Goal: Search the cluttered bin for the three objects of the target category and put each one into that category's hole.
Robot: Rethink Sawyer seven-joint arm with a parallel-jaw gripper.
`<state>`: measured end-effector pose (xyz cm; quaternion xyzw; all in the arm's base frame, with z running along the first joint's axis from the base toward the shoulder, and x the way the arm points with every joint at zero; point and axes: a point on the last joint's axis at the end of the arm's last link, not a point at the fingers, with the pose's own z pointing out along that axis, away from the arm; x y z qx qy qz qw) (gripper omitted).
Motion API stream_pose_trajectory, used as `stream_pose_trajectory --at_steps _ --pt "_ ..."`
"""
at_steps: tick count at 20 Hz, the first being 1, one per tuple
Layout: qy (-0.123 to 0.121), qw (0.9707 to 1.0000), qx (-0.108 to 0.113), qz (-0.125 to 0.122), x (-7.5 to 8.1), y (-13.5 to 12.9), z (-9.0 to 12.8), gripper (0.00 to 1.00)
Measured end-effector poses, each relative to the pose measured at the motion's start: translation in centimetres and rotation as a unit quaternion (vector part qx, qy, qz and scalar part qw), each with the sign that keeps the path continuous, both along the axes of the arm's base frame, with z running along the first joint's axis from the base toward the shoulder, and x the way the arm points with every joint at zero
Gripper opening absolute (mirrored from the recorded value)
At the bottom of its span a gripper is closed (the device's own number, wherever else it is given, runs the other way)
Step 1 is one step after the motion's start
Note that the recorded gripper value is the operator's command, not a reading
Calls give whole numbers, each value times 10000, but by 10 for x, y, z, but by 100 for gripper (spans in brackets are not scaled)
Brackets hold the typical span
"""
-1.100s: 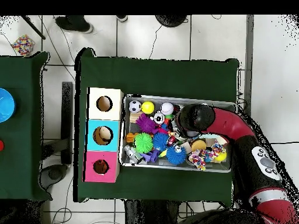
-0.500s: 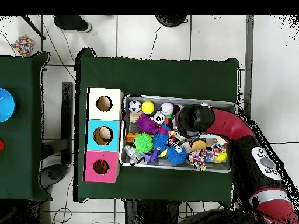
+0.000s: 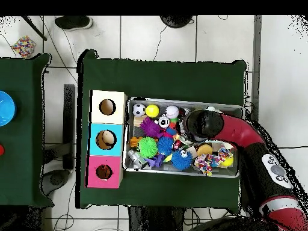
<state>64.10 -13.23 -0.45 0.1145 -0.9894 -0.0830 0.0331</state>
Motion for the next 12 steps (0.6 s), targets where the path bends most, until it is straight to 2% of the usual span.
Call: stream_pose_trajectory --at_steps 12 --pt "204 9997 119 -21 -21 3 -10 100"
